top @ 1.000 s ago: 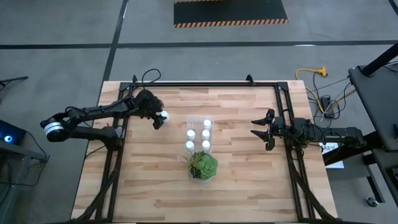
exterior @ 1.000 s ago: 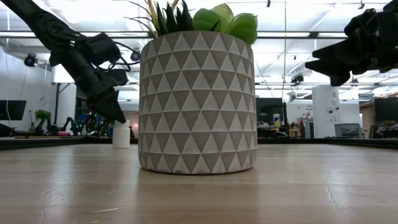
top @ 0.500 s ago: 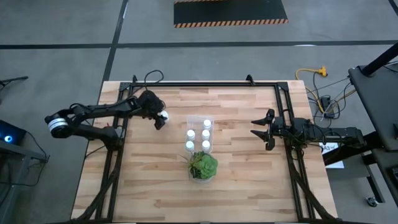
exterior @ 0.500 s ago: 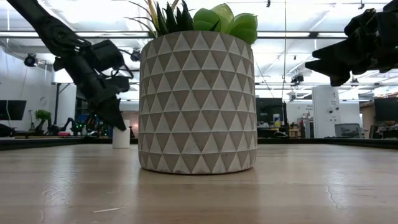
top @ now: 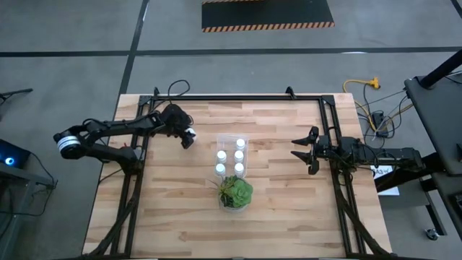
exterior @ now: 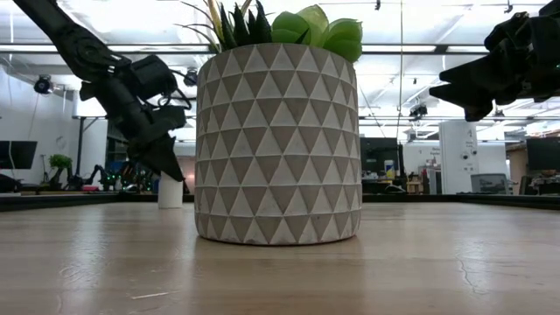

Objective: Pick and place pill bottles into a basket
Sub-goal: Put the white pill bottle into the transparent bin

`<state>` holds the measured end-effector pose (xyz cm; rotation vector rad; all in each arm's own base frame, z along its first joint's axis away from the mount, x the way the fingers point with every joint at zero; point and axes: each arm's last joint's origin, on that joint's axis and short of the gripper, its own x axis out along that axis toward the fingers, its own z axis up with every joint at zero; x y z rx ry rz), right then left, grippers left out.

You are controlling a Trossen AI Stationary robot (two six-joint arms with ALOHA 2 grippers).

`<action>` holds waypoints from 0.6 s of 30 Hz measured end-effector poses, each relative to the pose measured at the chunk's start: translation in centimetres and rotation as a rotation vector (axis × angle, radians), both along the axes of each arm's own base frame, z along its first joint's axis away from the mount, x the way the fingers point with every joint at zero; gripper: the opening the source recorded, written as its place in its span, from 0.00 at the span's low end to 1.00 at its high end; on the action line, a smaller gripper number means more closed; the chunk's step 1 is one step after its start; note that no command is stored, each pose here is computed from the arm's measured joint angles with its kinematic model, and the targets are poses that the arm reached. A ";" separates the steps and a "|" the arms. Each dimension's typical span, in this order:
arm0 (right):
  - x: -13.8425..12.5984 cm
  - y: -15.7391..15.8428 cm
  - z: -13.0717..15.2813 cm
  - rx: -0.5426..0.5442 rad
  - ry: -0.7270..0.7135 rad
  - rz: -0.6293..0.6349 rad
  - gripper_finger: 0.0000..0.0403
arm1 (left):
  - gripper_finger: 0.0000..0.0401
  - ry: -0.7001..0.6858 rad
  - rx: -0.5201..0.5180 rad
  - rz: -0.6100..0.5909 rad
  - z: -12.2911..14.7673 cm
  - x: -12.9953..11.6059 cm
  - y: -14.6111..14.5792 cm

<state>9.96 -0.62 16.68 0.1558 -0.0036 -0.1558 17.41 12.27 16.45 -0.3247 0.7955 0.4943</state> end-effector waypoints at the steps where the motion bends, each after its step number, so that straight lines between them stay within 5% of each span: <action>1: 0.0 0.0 0.0 0.000 0.000 0.000 0.52 | 0.38 -0.006 -0.001 0.004 0.1 0.0 0.0; 7: 0.0 0.0 0.0 0.000 0.000 0.000 0.52 | 0.35 -0.049 -0.040 0.022 1.4 0.5 0.2; 18: 0.0 0.0 0.0 0.000 0.000 0.000 0.52 | 0.35 -0.153 0.040 -0.064 8.0 3.1 0.6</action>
